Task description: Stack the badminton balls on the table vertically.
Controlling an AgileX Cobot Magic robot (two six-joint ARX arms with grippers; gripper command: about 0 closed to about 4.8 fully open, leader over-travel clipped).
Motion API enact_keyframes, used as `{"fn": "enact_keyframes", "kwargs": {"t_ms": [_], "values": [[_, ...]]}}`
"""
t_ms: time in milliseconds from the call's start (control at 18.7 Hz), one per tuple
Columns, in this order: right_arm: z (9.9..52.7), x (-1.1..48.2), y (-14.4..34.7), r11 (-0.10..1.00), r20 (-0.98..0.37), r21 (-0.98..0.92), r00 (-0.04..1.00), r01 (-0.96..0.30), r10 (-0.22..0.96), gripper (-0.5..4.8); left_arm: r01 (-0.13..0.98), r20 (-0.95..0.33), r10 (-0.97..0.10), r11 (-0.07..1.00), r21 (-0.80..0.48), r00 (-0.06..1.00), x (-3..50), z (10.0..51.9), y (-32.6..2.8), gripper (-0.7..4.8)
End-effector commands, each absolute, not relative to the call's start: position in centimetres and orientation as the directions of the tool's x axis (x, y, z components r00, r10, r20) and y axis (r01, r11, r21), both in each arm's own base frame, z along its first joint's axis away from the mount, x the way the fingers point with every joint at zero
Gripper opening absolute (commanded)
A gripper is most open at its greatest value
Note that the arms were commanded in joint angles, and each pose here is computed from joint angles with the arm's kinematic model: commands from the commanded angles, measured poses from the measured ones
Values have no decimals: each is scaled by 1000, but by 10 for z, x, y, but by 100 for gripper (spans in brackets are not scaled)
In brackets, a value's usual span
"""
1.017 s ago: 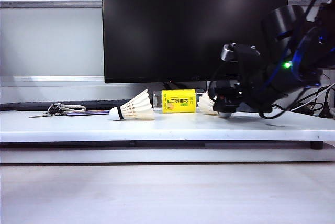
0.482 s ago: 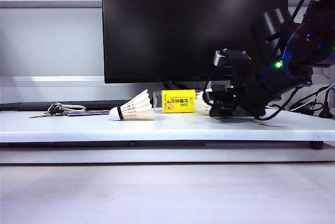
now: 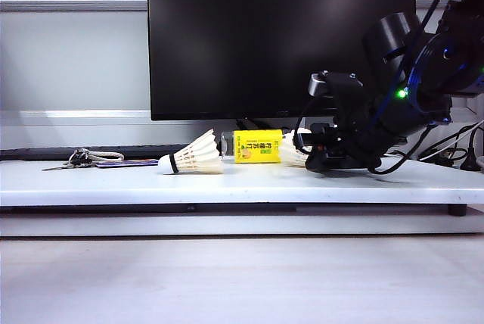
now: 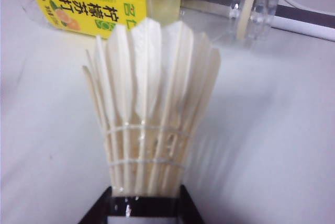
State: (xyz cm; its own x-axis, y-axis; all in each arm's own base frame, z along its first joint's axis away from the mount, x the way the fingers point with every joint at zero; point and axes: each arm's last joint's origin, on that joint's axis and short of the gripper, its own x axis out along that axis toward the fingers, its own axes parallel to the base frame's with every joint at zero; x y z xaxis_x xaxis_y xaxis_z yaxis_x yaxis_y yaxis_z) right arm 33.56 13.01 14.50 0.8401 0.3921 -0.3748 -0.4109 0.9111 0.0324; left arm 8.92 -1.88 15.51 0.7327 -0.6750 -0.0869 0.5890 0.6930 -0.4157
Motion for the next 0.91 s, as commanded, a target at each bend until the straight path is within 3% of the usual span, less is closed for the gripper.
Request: {"fn": "enact_keyframes", "kwargs": {"t_ms": [54,321,589,910], "values": [[154,334,130,912,-361,24,847,-410,391,93,592,-98,-685,684,-426,722,89,153,-19,26],[188,320,124,897,-378,-54,841,-438,388,94,594,-98,-685,686,-419,722,89,153,-19,26],[241,275,105,904,-659,-72,700,-422,275,93,596,-98,-685,687,-415,722,89,153,-19,26],[318,280,104,902,-841,-128,527,-412,121,94,602,-98,-689,685,-410,718,89,153,-19,26]]}}
